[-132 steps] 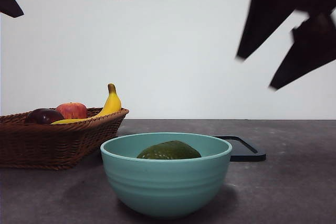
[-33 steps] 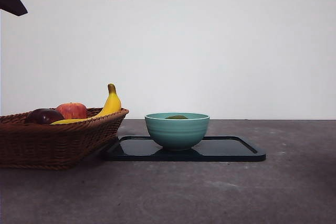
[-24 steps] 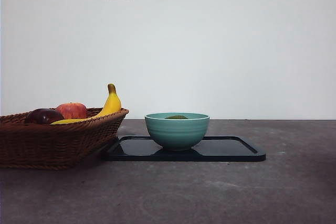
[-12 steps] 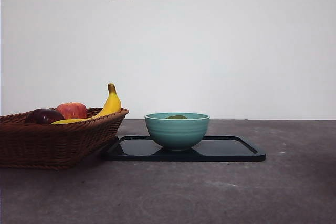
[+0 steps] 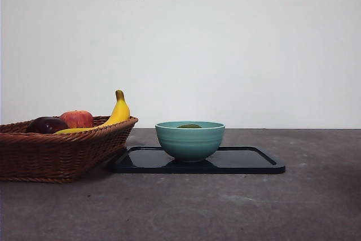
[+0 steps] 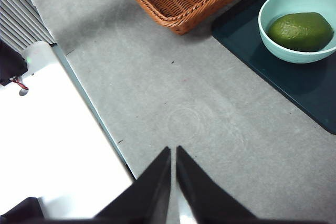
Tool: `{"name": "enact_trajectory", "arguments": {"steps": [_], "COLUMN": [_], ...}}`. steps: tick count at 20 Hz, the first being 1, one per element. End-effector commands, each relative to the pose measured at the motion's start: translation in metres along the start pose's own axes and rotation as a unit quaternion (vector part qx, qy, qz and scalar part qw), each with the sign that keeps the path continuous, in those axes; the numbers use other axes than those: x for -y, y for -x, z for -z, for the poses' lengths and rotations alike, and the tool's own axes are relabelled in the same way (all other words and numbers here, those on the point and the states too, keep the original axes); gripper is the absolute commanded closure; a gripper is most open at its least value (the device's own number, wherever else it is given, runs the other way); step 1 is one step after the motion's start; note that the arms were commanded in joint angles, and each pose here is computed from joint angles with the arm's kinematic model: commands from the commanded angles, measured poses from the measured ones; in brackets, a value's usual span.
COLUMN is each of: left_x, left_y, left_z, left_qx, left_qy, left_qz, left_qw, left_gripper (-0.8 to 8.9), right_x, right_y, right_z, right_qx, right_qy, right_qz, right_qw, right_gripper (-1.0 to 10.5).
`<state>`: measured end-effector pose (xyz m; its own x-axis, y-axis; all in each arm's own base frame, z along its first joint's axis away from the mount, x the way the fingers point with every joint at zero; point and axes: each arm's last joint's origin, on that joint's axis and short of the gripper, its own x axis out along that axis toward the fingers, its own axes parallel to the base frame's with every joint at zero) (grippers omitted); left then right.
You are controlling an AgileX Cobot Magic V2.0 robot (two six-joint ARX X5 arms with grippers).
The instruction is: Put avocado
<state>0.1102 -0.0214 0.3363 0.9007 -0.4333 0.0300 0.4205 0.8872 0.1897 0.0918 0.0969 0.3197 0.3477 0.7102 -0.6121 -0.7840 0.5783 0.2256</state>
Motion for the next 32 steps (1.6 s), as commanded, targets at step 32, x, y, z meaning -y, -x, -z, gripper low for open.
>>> {"name": "enact_trajectory", "arguments": {"steps": [32], "left_x": [0.024], "left_y": [0.027], "left_z": [0.185], "left_qx": [-0.123], "left_qy": [0.047], "left_qz": [-0.144], "left_qw": [0.981], "left_gripper": [8.04], "right_x": [-0.001], "right_y": [0.0], "right_z": [-0.003], "right_qx": [0.005], "right_qy": [-0.001], "right_qz": [-0.005], "right_qw": [1.0], "right_gripper": [9.4]}}
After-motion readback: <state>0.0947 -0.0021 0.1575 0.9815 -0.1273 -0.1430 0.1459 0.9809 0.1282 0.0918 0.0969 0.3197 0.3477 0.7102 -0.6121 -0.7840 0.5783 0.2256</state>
